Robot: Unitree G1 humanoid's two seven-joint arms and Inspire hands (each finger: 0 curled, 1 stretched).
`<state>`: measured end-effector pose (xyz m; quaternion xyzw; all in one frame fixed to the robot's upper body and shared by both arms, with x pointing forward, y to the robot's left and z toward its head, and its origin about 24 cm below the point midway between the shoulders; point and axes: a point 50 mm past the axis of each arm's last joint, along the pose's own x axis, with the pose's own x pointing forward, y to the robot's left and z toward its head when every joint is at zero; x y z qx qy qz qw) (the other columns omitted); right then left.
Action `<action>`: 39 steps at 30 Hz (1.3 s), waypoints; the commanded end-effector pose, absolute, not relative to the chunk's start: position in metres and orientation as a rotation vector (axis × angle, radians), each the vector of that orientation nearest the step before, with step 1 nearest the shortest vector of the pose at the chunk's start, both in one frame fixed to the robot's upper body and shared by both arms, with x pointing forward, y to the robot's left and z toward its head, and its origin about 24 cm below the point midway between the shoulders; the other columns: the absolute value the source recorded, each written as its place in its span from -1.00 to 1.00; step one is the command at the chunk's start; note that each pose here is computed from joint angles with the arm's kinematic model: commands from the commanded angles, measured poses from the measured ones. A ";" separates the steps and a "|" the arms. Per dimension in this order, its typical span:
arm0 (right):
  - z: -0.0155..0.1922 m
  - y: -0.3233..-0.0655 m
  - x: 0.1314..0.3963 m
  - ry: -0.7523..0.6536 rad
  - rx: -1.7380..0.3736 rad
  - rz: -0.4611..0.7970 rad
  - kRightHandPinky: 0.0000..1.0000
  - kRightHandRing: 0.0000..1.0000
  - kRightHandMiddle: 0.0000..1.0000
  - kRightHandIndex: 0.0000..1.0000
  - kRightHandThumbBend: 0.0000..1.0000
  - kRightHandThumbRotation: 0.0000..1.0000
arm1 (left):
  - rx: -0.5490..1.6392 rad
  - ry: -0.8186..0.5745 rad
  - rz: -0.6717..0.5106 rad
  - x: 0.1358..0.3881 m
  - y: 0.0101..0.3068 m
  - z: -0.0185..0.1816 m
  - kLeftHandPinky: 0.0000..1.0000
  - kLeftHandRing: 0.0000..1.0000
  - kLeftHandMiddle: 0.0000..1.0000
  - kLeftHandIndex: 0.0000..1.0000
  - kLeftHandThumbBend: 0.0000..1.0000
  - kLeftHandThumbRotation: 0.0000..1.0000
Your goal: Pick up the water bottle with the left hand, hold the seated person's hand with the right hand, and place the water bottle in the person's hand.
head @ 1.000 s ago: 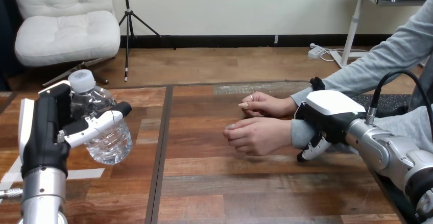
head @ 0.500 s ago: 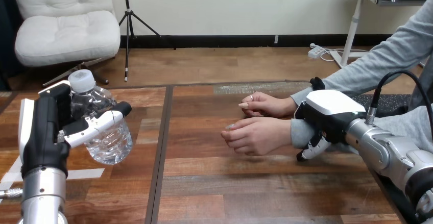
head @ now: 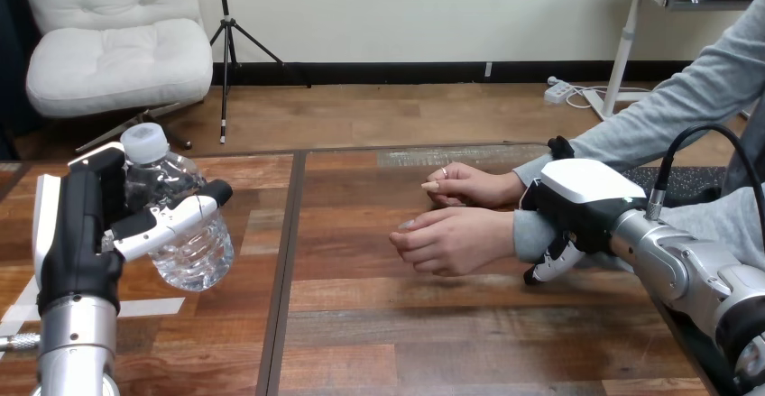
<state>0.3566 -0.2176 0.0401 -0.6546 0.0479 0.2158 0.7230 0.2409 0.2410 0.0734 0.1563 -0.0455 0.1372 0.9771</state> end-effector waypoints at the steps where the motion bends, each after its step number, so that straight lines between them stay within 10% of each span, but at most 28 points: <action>1: 0.069 -0.214 0.372 0.008 -1.427 0.398 -0.66 -0.56 -0.43 -0.36 0.37 -1.00 | 0.322 -0.234 0.263 0.248 0.235 0.102 -0.37 -0.26 -0.17 -0.14 0.31 -1.00; 39: 0.071 -0.215 0.371 -0.006 -1.418 0.394 -0.70 -0.60 -0.47 -0.40 0.36 -1.00 | 0.311 -0.237 0.262 0.249 0.235 0.102 -0.38 -0.27 -0.17 -0.14 0.32 -1.00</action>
